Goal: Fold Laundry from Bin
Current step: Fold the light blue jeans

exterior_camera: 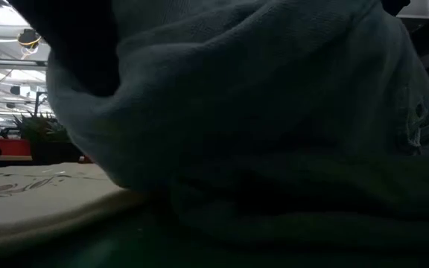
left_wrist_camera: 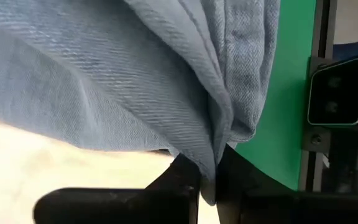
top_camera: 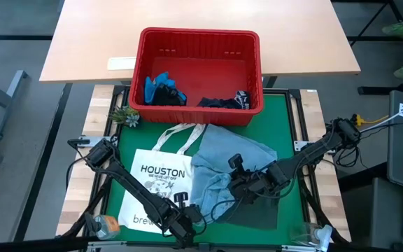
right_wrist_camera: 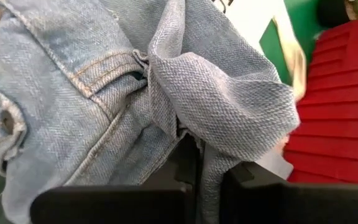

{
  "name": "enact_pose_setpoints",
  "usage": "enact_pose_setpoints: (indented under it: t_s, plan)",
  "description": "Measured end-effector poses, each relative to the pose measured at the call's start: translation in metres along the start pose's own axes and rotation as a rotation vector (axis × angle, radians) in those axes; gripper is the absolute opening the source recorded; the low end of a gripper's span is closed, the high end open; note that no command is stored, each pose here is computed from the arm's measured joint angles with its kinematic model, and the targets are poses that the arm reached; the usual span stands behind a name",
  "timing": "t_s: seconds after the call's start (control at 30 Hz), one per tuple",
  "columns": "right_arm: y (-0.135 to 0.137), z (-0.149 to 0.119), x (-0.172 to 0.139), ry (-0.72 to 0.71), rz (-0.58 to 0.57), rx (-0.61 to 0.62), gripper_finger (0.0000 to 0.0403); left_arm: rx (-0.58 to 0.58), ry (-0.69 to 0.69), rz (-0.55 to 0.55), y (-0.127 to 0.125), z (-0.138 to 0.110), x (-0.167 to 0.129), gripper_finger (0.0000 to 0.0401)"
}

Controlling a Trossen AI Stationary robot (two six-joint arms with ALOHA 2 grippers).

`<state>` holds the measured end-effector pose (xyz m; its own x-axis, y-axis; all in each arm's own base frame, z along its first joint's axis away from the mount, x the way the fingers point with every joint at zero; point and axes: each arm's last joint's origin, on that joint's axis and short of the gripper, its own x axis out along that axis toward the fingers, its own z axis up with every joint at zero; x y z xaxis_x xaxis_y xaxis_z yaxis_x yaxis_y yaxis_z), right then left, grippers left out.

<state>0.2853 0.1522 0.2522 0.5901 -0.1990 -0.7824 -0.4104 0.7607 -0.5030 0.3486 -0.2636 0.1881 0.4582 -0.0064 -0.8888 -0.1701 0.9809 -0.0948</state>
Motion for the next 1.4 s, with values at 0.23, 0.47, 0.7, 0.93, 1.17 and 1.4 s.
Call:
enact_pose_setpoints:
  t_s: [0.23,0.47,0.7,0.93,1.17,1.4]
  plan:
    - [0.018,-0.006,-0.017,0.038,0.057,-0.044,0.0024,-0.007,0.021,-0.019,0.008,0.006,-0.023,0.001]
    - [0.037,-0.013,-0.034,0.08,0.066,0.024,0.0024,-0.067,-0.025,-0.033,0.033,0.028,-0.062,0.0009]
    - [0.047,-0.028,-0.047,0.182,-0.029,0.118,0.0024,-0.091,-0.069,0.014,0.075,0.055,-0.086,0.001]
    - [0.034,-0.045,-0.065,0.24,-0.117,0.247,0.0024,-0.032,-0.093,0.065,0.119,0.082,-0.091,0.0011]
    - [0.024,-0.063,-0.077,0.328,-0.244,0.345,0.0024,-0.072,-0.084,0.101,0.168,0.105,-0.085,0.0011]
    - [0.016,-0.077,-0.072,0.426,-0.342,0.409,0.0024,-0.109,-0.092,0.156,0.214,0.122,-0.082,0.0011]
